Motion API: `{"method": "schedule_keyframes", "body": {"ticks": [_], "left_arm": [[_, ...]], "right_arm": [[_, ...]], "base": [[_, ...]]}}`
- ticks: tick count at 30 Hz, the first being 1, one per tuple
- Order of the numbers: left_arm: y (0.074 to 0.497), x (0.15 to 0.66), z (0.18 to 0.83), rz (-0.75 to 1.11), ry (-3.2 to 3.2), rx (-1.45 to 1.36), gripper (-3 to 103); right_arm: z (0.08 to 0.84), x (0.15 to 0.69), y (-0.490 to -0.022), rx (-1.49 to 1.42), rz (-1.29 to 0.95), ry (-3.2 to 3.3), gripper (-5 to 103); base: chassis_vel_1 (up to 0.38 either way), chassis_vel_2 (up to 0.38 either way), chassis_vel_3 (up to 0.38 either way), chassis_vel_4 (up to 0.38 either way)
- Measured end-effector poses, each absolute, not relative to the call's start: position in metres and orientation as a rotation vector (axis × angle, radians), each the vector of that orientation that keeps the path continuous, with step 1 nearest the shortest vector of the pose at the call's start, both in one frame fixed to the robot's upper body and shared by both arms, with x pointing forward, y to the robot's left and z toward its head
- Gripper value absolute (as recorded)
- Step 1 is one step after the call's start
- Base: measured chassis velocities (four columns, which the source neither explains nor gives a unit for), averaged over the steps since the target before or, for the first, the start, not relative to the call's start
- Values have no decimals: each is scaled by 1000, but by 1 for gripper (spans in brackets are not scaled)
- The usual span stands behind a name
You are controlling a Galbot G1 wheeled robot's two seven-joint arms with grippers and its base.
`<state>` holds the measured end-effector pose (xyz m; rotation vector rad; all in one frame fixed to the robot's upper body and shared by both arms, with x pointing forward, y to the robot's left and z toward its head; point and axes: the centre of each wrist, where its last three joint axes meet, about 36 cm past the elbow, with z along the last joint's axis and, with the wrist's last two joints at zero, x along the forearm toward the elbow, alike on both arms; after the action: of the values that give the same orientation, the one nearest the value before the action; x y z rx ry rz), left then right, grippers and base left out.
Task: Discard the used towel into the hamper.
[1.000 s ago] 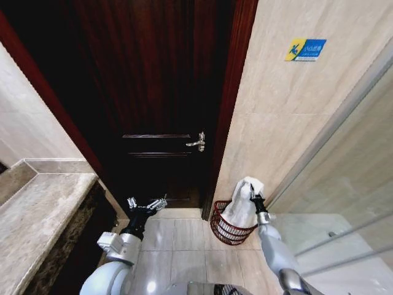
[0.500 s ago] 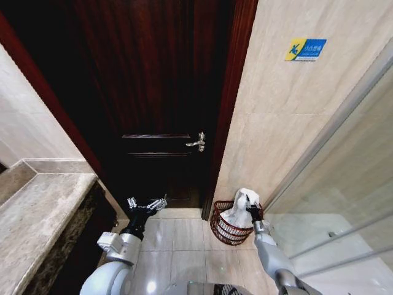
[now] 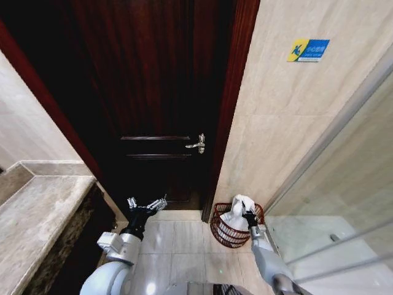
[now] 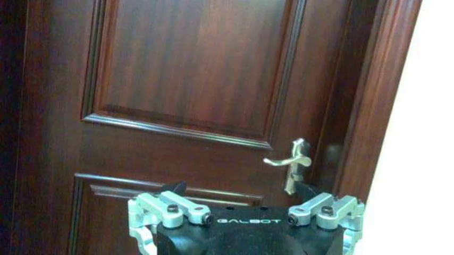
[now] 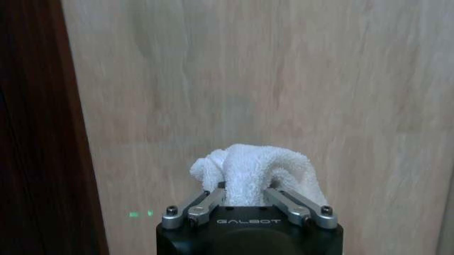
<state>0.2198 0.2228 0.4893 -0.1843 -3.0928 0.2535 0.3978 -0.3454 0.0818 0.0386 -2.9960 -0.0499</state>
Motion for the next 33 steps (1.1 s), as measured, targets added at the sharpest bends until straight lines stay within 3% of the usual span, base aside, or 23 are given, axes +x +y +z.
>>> {"method": "schedule_keyframes", "body": {"ticks": [11, 25, 28, 30, 33], "left_arm": [[223, 220, 489, 253, -3092, -184, 100], [223, 220, 489, 253, -3093, -184, 100], [223, 220, 489, 253, -3093, -184, 100], [223, 220, 489, 253, -3093, -184, 100], [223, 220, 489, 253, -3093, -184, 100]], "right_arm": [[67, 367, -354, 42, -18, -2788, 13], [81, 394, -361, 16, 20, -2609, 9], [85, 404, -361, -25, 22, -2581, 22], [87, 409, -361, -51, 25, -2572, 22], [96, 427, -362, -127, 37, -2569, 38]], "base": [[-17, 31, 23, -21], [0, 0, 0, 0], [0, 0, 0, 0], [0, 0, 0, 0], [0, 0, 0, 0]]}}
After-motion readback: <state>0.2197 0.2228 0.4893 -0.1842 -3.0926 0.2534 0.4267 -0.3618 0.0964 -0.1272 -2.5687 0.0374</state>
